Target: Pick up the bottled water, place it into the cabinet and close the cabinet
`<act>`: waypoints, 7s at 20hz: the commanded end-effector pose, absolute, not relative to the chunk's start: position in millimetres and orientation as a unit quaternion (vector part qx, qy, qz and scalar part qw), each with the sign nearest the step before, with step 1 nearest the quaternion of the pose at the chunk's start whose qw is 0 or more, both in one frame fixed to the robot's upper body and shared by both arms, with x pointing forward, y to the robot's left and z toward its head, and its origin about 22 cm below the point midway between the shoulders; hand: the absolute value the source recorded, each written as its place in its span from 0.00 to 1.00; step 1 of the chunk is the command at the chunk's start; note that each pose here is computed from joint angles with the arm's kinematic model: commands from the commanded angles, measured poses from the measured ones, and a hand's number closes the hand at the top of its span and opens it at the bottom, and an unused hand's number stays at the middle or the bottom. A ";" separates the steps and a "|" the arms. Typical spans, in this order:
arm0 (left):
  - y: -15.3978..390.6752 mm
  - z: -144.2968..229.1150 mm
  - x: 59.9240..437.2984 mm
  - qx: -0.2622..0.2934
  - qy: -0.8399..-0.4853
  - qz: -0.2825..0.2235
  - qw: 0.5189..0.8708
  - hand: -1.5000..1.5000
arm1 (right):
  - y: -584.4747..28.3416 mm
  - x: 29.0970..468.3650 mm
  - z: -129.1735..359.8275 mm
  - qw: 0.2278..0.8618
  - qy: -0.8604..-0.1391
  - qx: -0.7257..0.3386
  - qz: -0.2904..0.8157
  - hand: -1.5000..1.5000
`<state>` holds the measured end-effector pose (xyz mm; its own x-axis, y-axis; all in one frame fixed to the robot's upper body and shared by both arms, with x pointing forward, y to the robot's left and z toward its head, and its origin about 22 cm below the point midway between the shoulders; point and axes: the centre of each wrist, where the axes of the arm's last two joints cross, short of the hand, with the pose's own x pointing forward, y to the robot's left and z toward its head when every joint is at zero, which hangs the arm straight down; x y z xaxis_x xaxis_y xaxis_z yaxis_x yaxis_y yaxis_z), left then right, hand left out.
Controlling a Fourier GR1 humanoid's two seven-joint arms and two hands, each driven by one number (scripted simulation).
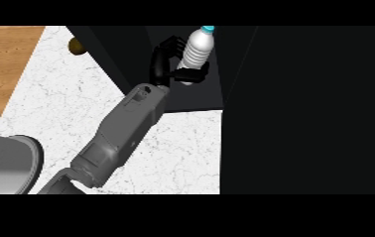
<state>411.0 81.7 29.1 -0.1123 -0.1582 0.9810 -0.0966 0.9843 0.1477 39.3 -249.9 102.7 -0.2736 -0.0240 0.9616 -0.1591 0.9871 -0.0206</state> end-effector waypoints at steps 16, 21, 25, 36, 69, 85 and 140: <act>116.0 16.9 425.7 0.241 -0.743 -0.019 0.624 0.00 | -256.0 40.3 110.3 0.581 -0.809 0.087 0.039 0.00; 116.0 38.7 437.4 0.262 -0.742 -0.023 0.616 0.00 | -255.7 39.7 104.6 0.582 -0.805 0.105 0.055 0.00; 105.6 45.4 438.5 0.200 -0.759 -0.037 0.618 0.00 | -253.4 40.6 107.0 0.583 -0.803 0.112 0.061 0.00; 99.5 59.7 441.3 0.027 -0.823 0.010 0.568 0.00 | -251.4 30.9 117.4 0.591 -0.797 0.112 0.049 0.00; 98.8 12.5 290.1 -0.240 -0.796 0.014 0.555 0.00 | -238.3 32.9 112.2 0.611 -0.783 0.090 0.077 0.00; 192.2 15.7 217.3 -0.184 -0.794 0.046 0.577 0.00 | -225.8 24.8 162.4 0.565 -0.746 0.209 0.282 1.00; 339.4 62.3 164.0 -0.235 -0.789 0.028 0.567 0.00 | -176.1 83.5 144.7 0.471 -0.668 0.341 0.464 1.00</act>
<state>162.4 336.2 59.3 -0.2426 0.4081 0.8801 0.3313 0.8875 -0.3202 87.7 -193.9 136.8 -0.3179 -0.0008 0.9481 -0.8655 0.4085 -0.2898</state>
